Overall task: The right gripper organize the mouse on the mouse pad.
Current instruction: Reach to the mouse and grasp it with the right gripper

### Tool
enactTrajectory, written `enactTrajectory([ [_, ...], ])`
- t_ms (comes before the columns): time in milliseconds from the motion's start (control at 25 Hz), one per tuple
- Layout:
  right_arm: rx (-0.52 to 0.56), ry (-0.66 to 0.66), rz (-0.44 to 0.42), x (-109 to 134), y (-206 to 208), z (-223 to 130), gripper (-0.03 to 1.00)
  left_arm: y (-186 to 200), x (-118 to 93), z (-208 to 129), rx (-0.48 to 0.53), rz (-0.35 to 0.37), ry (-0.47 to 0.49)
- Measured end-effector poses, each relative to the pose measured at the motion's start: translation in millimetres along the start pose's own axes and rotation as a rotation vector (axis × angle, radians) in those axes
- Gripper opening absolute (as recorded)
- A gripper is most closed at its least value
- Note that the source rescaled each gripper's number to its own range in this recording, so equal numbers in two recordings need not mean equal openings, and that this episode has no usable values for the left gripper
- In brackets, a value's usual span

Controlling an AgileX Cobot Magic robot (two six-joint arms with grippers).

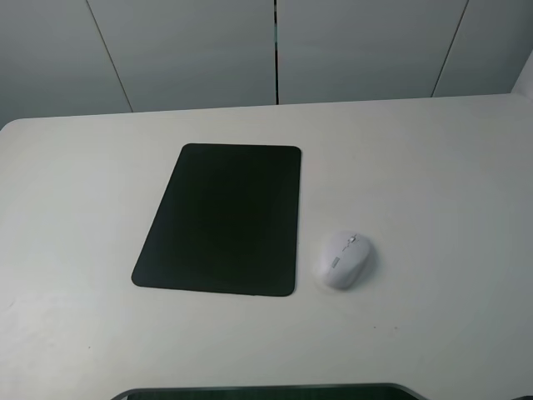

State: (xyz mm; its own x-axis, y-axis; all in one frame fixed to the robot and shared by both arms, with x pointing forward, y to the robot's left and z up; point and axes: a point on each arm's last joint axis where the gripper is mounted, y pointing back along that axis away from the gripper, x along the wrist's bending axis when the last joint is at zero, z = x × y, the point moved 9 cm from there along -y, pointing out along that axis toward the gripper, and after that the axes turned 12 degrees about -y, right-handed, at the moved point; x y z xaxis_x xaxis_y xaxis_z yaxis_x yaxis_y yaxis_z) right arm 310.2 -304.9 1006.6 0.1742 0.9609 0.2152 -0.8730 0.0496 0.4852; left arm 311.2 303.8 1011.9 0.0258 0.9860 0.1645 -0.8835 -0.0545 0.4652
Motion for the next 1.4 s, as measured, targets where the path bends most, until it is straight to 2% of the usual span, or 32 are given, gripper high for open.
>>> enactTrajectory([
  [320, 0.011, 0.025, 0.021, 3.9, 0.4, -1.5, 1.00, 0.0, 0.0, 0.0, 0.000, 0.000, 0.000],
  [560, 0.098, 0.092, 0.019, 10.6, -3.8, 11.5, 1.00, 0.0, 0.0, 0.0, 0.000, 0.000, 0.000],
  [760, 0.207, 0.090, 0.005, 17.7, -21.6, 29.3, 1.00, 0.0, 0.0, 0.0, 0.000, 0.000, 0.000],
  [1160, 0.480, -0.019, 0.074, 53.6, -78.3, 57.0, 1.00, 0.0, 0.0, 0.0, 0.000, 0.000, 0.000],
  [1400, 0.669, -0.149, 0.136, 77.0, -114.2, 48.0, 1.00, 0.0, 0.0, 0.0, 0.000, 0.000, 0.000],
])
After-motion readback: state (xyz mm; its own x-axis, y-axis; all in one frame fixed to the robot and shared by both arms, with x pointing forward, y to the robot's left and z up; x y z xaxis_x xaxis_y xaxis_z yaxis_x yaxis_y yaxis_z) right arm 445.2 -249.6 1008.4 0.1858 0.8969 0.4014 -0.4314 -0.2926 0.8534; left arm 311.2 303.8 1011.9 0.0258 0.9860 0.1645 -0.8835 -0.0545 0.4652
